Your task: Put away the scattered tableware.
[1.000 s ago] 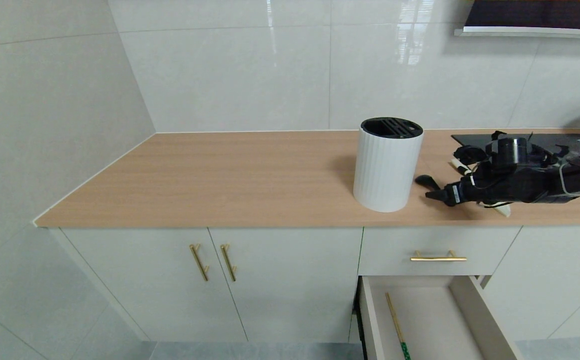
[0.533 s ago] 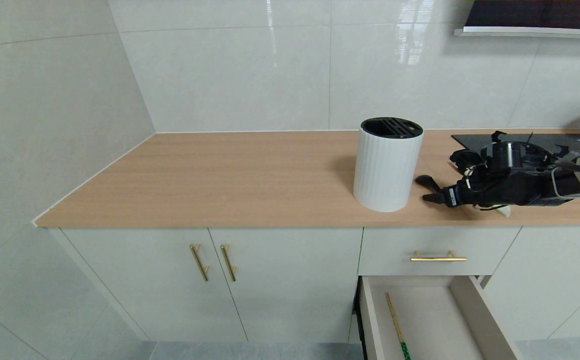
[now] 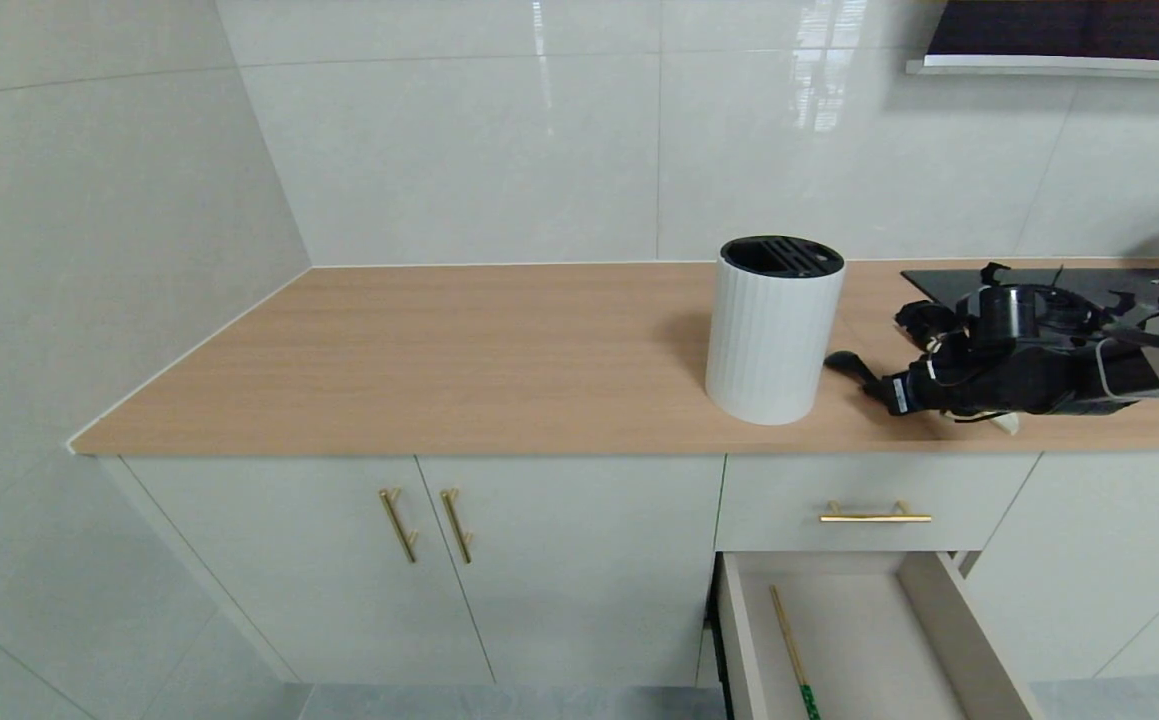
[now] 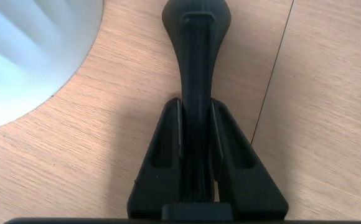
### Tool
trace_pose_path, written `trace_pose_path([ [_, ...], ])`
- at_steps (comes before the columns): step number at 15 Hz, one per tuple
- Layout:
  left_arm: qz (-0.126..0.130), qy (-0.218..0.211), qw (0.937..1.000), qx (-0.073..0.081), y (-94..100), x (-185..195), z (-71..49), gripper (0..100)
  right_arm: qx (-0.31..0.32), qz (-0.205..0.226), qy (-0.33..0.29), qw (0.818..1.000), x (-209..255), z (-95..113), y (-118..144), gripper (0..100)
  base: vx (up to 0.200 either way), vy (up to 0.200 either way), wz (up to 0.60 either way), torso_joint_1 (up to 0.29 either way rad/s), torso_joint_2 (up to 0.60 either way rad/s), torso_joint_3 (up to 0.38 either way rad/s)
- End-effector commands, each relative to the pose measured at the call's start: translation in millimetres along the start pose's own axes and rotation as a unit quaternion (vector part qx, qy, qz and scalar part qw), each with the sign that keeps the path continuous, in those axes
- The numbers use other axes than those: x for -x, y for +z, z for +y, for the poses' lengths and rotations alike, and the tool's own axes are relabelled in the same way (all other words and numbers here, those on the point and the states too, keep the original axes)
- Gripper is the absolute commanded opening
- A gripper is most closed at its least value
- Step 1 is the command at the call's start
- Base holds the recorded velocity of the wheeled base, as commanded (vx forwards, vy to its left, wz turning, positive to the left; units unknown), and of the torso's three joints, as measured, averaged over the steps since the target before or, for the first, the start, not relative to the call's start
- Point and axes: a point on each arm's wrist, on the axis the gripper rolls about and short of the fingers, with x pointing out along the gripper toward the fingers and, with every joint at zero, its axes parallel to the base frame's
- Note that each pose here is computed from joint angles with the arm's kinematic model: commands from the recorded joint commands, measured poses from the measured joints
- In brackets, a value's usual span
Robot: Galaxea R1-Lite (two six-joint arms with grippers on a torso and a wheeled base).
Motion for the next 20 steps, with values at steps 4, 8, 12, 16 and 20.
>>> trace_pose_path([
  [4, 0.001, 0.000, 1.0000, 0.000, 0.1, 0, 0.0, 100, -0.018, -0.012, -0.022, 1.000, 27, 2, 20, 0, 0.000, 0.000, 0.00, 0.000, 0.00, 0.000],
  [8, 0.001, 0.000, 1.0000, 0.000, 0.1, 0, 0.0, 100, -0.099, -0.009, -0.058, 0.993, 107, 22, 33, 0, 0.000, 0.000, 0.00, 0.000, 0.00, 0.000],
  [12, 0.001, 0.000, 1.0000, 0.000, 0.1, 0, 0.0, 100, -0.151, 0.009, -0.080, 0.985, 179, 44, 10, 0, 0.000, 0.000, 0.00, 0.000, 0.00, 0.000],
  [16, 0.001, 0.000, 1.0000, 0.000, 0.1, 0, 0.0, 100, -0.161, 0.041, -0.074, 0.983, 218, 69, -26, 0, 0.000, 0.000, 0.00, 0.000, 0.00, 0.000],
  [20, 0.001, 0.000, 1.0000, 0.000, 0.1, 0, 0.0, 100, -0.162, 0.075, -0.063, 0.982, 220, 80, -48, 0, 0.000, 0.000, 0.00, -0.070, 0.15, 0.084],
])
